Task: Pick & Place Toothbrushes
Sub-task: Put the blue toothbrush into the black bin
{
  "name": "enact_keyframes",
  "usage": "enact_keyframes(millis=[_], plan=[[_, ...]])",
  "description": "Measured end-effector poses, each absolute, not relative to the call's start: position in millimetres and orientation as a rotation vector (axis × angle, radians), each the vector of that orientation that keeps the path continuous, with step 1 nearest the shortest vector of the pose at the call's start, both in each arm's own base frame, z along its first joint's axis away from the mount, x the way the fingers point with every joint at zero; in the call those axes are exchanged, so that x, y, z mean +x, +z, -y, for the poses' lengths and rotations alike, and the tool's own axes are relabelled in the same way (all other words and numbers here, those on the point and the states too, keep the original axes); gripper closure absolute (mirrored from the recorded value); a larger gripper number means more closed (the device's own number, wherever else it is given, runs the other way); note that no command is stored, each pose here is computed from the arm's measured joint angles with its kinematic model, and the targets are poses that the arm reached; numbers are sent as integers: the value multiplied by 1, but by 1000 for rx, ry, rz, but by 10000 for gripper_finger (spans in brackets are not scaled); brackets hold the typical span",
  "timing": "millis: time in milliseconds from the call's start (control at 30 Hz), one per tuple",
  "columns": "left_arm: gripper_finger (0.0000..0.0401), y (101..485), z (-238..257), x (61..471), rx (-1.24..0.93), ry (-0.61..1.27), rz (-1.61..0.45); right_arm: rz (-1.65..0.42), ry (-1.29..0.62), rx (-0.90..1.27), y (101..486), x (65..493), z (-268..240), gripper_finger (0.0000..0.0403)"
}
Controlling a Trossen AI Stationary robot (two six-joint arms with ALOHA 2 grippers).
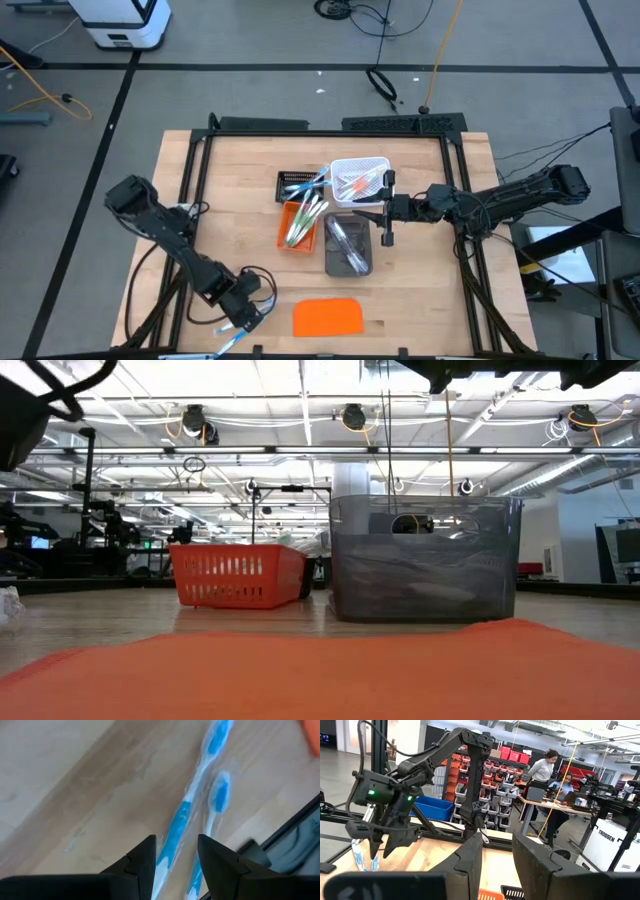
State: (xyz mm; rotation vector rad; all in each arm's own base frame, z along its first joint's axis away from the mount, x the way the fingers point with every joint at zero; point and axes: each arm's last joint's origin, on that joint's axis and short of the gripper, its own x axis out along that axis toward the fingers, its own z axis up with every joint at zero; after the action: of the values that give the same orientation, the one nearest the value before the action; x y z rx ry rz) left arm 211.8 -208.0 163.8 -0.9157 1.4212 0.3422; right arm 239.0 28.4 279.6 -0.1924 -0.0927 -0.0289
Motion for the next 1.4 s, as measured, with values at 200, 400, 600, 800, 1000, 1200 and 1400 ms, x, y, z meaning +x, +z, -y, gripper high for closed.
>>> enact_keyframes(millis=[200,400,600,800,1000,1200,1400], plan=[[256,151,213,215,-916,324,-1489,93,-30,-208,280,239,-28,303],[256,150,215,217,-910,293,-1467,93,-30,-208,280,239,-28,303],[256,140,217,218,-890,322,-1489,93,-30,-208,280,239,-28,303],[257,134,218,220,-849,268,-1531,92,-30,-208,280,239,-28,303],[322,135,215,220,-839,257,-1551,92,-30,-208,280,239,-28,303],[388,136,206,226,-855,244,-1593,91,-30,-208,279,239,-28,303],[396,136,199,230,-857,223,-1620,65,-27,-212,277,239,-28,303]])
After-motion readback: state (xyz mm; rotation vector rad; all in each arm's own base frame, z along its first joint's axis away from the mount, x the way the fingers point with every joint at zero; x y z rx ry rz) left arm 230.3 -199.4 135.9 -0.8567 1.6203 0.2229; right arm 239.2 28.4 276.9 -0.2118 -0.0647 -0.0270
